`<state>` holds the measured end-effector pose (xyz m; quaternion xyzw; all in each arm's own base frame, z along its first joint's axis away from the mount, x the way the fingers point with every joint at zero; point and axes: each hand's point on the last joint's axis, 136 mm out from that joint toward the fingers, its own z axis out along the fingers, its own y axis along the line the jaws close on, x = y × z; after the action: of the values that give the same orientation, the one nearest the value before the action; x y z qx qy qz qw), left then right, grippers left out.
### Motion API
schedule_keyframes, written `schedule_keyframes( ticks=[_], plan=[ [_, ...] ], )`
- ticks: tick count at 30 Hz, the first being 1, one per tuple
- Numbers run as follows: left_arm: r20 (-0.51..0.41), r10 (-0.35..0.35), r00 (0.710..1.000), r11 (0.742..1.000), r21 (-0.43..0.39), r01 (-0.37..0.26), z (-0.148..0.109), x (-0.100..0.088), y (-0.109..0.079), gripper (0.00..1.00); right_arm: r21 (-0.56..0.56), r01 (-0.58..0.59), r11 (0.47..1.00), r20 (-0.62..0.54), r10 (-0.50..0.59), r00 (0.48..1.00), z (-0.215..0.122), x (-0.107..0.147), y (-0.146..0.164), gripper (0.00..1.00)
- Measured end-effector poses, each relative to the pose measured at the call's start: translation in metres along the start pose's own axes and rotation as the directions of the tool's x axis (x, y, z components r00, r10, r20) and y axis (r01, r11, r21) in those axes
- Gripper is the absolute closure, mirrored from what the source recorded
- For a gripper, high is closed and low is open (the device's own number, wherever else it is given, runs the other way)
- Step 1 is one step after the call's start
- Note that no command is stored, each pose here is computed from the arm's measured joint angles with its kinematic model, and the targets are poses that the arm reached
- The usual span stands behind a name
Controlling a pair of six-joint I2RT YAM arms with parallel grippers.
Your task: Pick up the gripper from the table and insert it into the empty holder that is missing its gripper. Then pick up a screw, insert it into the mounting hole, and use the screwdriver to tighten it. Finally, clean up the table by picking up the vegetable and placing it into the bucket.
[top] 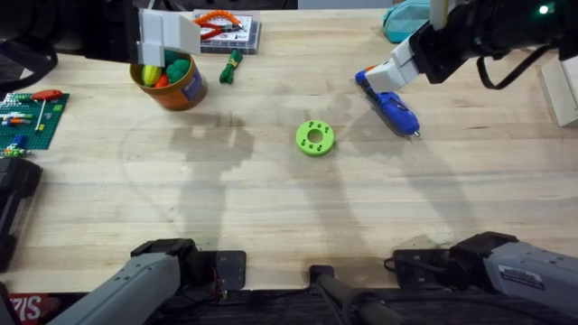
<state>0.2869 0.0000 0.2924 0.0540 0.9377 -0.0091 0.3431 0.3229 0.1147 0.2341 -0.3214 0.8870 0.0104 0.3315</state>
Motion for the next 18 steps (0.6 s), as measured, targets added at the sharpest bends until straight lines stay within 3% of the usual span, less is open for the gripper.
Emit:
schedule_keyframes(
  ticks=[5,11,14,18],
  plan=[
    [-0.004,-0.002,1.000,1.000,0.005,0.002,0.001,0.001,-0.001,0.033,-0.004,0.000,1.000,-0.012,0.000,1.000,0.000,0.003,0.001,0.043],
    [0.078,-0.072,0.994,0.995,0.074,0.066,0.010,-0.026,-0.009,0.033,-0.023,0.000,1.000,-0.052,-0.001,0.999,0.000,0.013,0.006,0.043],
    [0.068,-0.107,0.992,0.985,0.143,0.097,0.031,-0.037,-0.019,0.033,-0.029,0.001,1.000,-0.057,-0.003,0.998,0.000,0.014,0.008,0.043],
    [-0.007,-0.096,0.995,0.974,0.205,0.095,0.082,-0.044,-0.040,0.033,-0.030,0.003,1.000,-0.056,-0.004,0.998,0.000,0.014,0.008,0.043]
  ],
)
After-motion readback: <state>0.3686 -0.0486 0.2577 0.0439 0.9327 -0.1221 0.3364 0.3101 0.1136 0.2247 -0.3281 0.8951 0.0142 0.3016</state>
